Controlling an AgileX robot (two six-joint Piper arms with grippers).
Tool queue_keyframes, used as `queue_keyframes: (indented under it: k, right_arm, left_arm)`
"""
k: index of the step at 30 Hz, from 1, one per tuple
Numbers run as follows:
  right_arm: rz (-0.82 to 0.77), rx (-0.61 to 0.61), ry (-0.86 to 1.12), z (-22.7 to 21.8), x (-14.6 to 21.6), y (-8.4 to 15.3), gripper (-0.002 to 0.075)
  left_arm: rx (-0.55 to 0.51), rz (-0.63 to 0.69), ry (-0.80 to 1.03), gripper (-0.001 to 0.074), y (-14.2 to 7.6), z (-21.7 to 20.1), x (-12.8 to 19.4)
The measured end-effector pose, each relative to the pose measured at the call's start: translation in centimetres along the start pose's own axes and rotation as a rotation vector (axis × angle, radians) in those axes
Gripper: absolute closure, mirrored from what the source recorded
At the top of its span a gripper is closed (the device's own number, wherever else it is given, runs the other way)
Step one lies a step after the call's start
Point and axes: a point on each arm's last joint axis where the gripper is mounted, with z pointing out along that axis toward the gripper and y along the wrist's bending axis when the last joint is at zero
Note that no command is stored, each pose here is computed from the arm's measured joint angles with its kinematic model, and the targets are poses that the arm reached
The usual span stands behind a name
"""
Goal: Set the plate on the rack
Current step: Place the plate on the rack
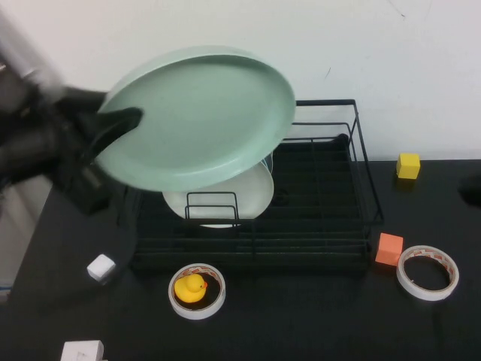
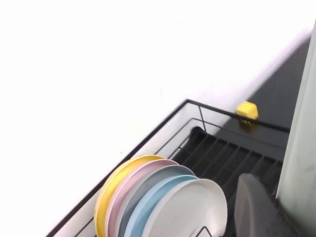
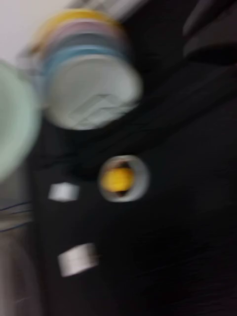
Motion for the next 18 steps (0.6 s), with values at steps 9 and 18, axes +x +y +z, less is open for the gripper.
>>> queue_keyframes:
  k: [9, 18]
  right_arm:
    - [0.018, 0.005, 0.260, -0.3, 2.3, 0.0, 0.0723]
    - [0.024, 0.006, 0.267, -0.4, 2.4, 0.0, 0.0724]
  left_arm:
    - [0.093, 0.274, 0.234, 0.0646, 4.4, 7.9, 4.5]
    - [-0.027, 0.371, 0.354, 0.0647, 5.2, 13.6, 8.7]
